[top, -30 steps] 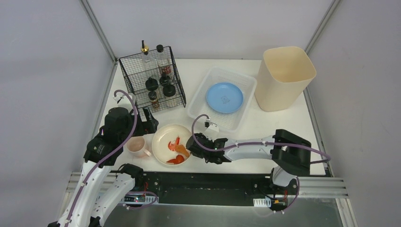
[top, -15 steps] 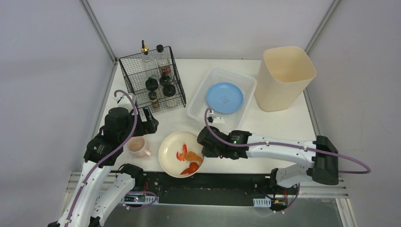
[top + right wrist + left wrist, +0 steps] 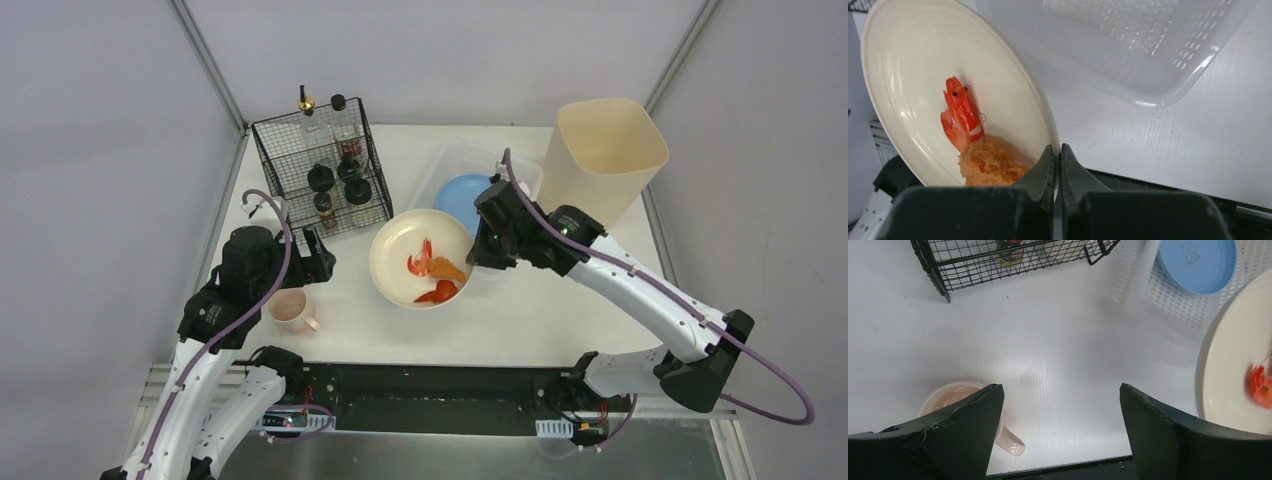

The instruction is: Clear the kitchen counter

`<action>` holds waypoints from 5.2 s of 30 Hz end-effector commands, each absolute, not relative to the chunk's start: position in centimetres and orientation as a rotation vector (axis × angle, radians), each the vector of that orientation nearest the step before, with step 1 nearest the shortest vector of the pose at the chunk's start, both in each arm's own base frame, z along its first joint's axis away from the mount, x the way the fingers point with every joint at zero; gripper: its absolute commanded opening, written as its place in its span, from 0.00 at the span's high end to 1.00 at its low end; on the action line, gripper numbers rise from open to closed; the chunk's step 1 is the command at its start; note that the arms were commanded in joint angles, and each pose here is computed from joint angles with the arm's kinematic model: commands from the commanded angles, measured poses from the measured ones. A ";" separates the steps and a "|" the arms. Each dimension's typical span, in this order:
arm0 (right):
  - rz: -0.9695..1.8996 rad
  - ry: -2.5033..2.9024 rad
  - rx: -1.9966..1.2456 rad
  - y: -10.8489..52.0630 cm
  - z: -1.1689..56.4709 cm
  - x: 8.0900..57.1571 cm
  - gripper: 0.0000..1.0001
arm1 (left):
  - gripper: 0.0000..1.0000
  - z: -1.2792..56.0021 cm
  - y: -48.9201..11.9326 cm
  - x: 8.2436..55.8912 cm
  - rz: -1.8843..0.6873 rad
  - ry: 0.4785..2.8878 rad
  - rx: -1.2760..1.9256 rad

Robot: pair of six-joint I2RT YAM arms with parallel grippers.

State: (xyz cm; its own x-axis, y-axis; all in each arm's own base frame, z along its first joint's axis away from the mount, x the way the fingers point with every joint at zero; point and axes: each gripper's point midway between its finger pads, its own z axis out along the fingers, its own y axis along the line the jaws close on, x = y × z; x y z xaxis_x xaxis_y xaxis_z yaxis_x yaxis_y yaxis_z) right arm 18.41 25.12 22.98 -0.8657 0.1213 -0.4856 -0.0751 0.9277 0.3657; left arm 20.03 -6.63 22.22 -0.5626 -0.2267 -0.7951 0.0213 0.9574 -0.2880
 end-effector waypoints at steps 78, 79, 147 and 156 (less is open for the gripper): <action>-0.748 1.555 0.537 -13.2 42.7 41.8 1.00 | 0.11 22.4 -10.2 19.0 -0.561 2.164 -0.010; -0.750 1.539 0.545 -13.3 43.3 41.6 1.00 | 0.11 22.4 -10.2 19.0 -0.560 2.164 -0.010; 0.177 1.661 0.388 6.5 46.4 37.4 1.00 | 0.11 20.9 -9.4 20.0 -0.477 2.223 -0.050; 0.651 1.876 0.422 14.2 41.5 35.9 1.00 | 0.11 20.8 -9.3 20.0 -0.473 2.224 -0.052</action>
